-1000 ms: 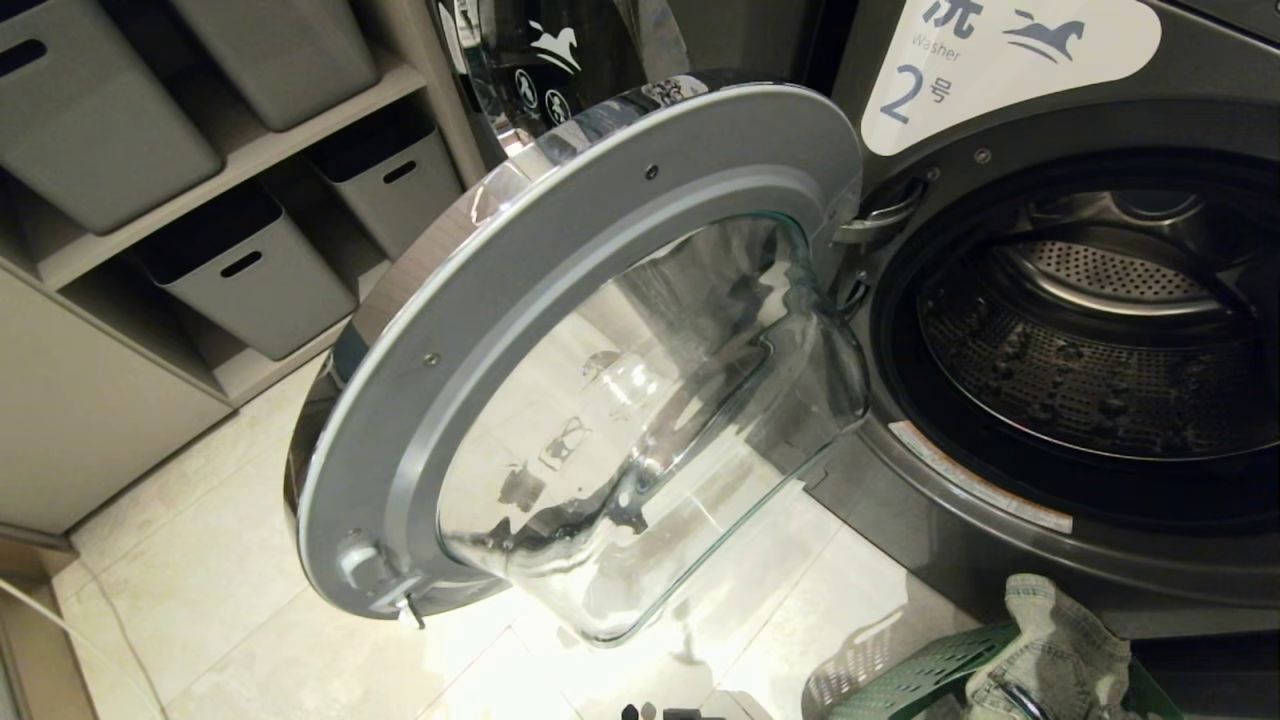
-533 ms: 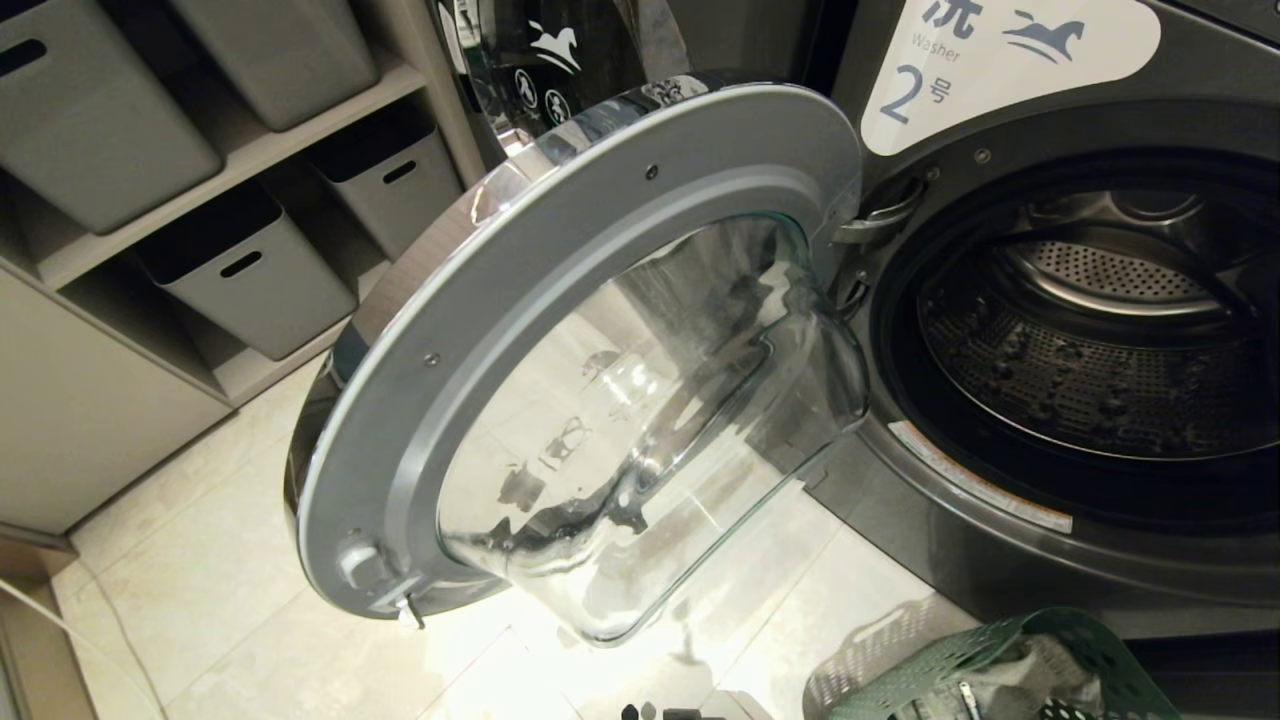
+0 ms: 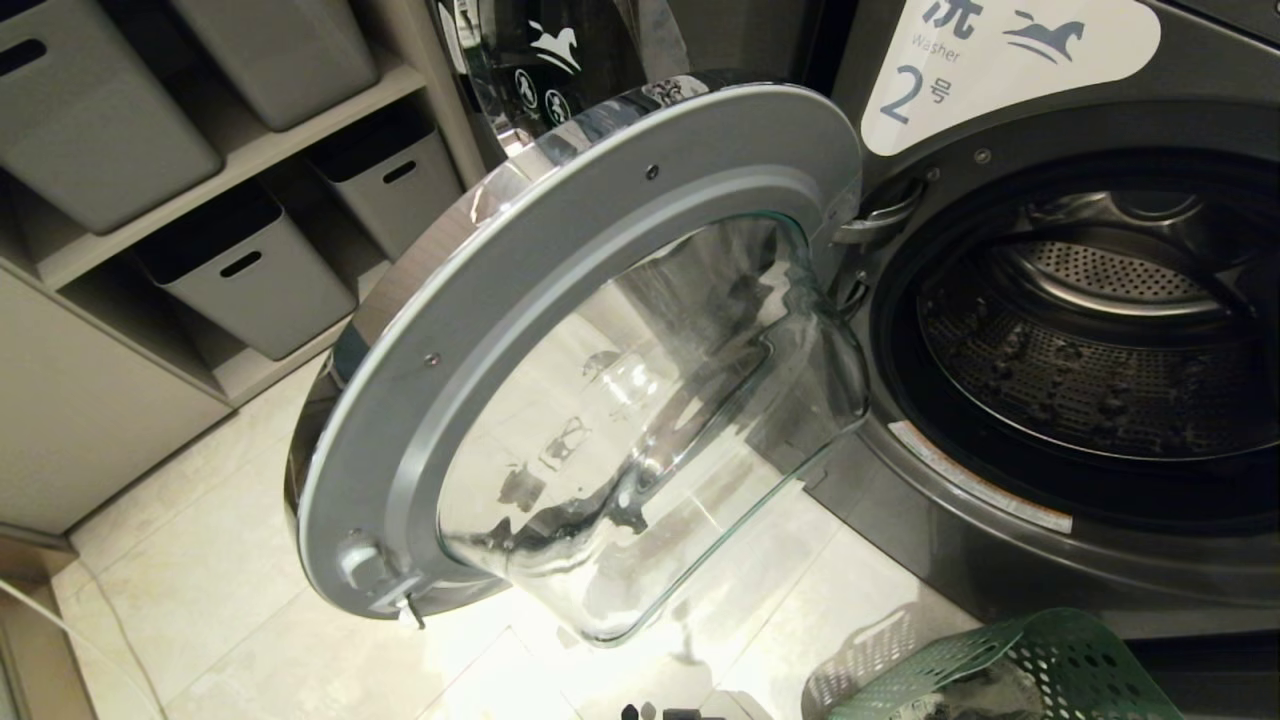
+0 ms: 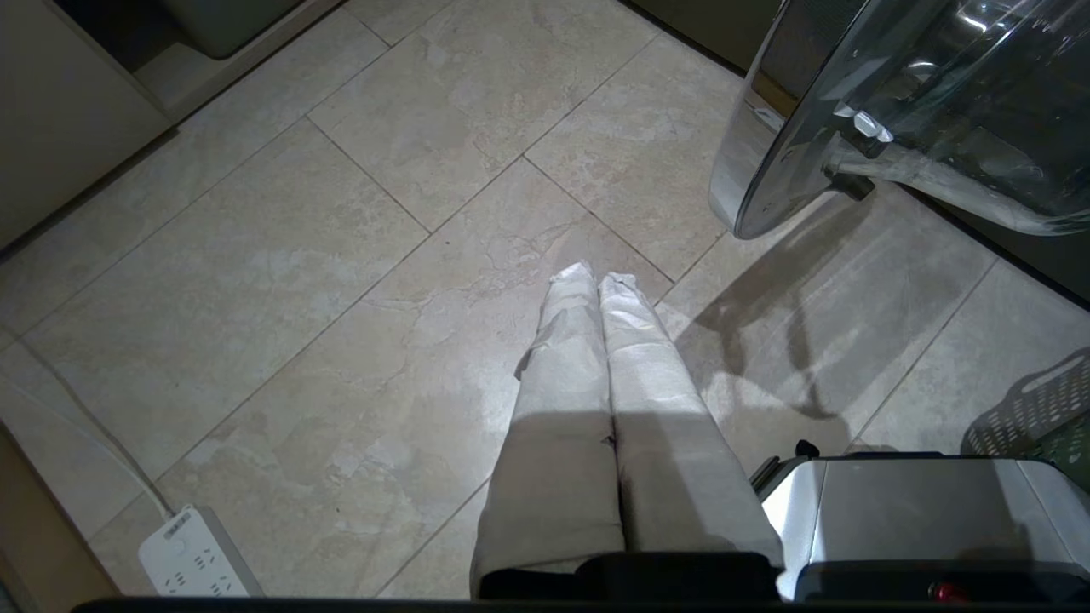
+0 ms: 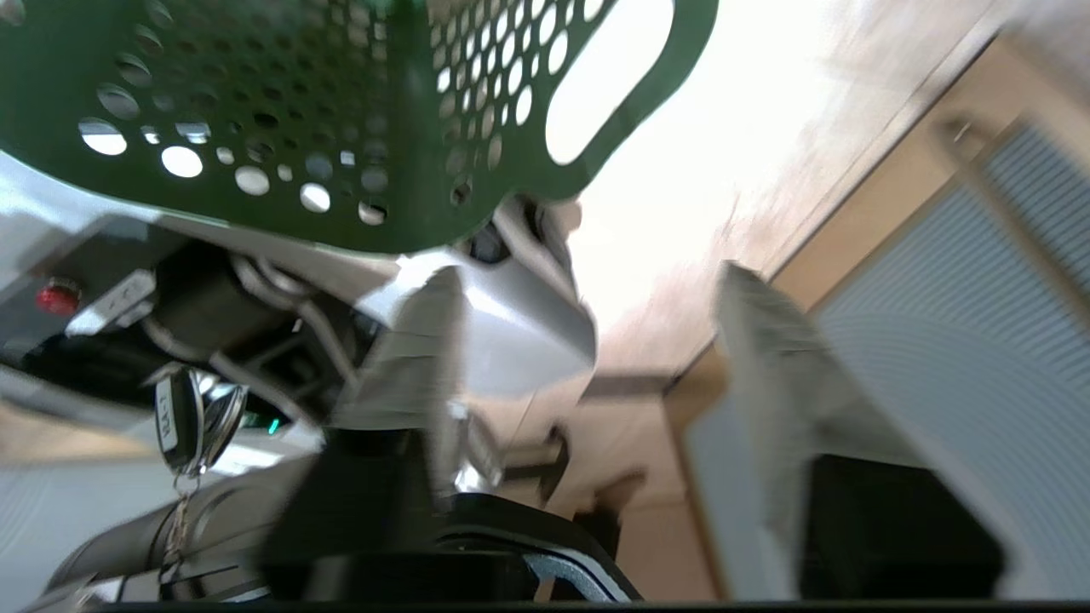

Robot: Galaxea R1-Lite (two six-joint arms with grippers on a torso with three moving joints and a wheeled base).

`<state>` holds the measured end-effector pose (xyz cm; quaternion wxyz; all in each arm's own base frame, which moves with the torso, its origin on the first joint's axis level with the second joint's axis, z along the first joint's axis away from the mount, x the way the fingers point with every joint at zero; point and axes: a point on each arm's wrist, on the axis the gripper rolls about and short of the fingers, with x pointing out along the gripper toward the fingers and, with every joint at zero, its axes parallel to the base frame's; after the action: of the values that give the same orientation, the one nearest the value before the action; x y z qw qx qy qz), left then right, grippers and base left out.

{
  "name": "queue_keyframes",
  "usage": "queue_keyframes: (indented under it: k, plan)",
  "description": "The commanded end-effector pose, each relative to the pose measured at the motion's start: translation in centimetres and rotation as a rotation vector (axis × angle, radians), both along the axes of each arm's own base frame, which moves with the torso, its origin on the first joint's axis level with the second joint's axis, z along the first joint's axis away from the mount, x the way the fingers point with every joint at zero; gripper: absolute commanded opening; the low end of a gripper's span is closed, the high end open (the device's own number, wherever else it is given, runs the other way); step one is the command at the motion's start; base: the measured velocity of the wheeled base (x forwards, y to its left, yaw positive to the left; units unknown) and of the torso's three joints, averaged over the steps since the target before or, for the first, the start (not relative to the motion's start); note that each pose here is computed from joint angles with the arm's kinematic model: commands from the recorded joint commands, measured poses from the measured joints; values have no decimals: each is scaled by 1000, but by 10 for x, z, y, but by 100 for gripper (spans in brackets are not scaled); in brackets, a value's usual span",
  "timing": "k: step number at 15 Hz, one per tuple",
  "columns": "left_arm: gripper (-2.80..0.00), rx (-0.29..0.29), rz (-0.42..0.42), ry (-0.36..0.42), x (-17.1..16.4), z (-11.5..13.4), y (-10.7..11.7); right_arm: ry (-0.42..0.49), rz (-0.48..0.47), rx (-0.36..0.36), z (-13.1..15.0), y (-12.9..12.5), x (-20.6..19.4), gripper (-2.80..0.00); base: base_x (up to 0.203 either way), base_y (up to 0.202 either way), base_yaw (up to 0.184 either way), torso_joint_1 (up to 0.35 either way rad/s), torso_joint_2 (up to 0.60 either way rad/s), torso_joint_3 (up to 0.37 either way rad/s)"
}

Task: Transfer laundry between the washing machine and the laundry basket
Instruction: Pick a cloth and place it into the basket, then close the washing machine door with the left hand

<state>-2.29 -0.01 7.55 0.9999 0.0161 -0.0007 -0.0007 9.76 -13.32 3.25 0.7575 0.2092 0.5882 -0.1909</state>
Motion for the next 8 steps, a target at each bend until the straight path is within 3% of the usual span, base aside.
queue_keyframes:
  k: [1, 5, 8]
  plan:
    - [-280, 0, 0, 3, 0, 0, 0, -48, 14, -63, 14, 10, -6, -280, 0, 0, 0, 0, 0, 0]
    - [-280, 0, 0, 3, 0, 0, 0, -38, 106, -57, 13, 18, -6, -280, 0, 0, 0, 0, 0, 0]
    - [-280, 0, 0, 3, 0, 0, 0, -89, 261, -35, 15, 35, 5, -280, 0, 0, 0, 0, 0, 0]
